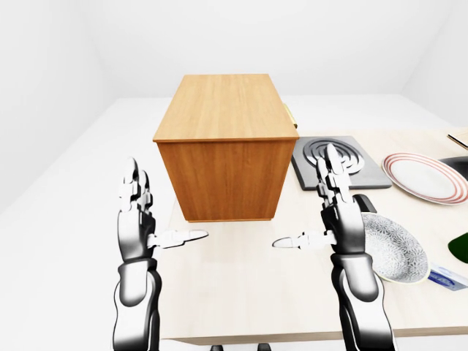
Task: Put the bowl on the top of the cabinet.
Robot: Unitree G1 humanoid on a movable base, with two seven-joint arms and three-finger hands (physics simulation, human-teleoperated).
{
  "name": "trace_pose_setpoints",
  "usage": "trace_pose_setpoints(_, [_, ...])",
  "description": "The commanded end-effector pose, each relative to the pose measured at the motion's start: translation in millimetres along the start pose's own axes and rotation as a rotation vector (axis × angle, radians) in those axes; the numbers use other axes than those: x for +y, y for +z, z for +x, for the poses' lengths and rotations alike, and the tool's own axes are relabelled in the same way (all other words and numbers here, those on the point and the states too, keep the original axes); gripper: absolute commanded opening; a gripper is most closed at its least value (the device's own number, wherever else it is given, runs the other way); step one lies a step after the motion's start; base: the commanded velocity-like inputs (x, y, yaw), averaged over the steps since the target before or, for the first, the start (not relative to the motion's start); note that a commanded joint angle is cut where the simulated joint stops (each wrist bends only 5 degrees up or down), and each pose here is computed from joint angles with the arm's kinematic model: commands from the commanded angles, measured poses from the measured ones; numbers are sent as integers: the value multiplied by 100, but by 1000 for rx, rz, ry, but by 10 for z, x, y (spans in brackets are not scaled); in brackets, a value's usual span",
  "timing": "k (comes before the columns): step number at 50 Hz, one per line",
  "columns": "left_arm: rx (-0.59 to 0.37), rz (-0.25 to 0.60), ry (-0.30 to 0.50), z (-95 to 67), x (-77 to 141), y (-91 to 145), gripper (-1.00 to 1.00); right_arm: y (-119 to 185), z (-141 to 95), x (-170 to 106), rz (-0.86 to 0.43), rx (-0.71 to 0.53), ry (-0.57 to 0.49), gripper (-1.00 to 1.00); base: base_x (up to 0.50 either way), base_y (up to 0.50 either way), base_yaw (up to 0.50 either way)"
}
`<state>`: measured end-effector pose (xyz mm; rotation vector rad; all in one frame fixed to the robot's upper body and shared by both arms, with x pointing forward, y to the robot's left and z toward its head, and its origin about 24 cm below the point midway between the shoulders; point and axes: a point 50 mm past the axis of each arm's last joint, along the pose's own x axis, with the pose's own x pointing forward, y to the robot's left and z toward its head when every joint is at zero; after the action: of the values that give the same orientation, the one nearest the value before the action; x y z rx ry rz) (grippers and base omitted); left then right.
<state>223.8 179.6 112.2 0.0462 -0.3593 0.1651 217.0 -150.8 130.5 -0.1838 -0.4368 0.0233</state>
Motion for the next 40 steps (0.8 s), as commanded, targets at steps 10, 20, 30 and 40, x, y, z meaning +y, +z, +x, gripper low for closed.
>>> trace_pose_setpoints(10, [-132,-8,1,1,8,311,100,45,15,-18,-31,-20,-11,100,0,0,0])
trace_pose_setpoints(20, [-119,-6,4,3,11,280,100,243,54,-172,-256,-100,-68,100,0,0,0])
trace_pose_setpoints(30, [-100,-2,8,12,9,234,100,428,87,-371,-476,-48,-57,100,0,0,0])
trace_pose_setpoints(40, [-74,0,5,14,6,171,100,450,-18,-676,-679,63,-47,100,0,0,0])
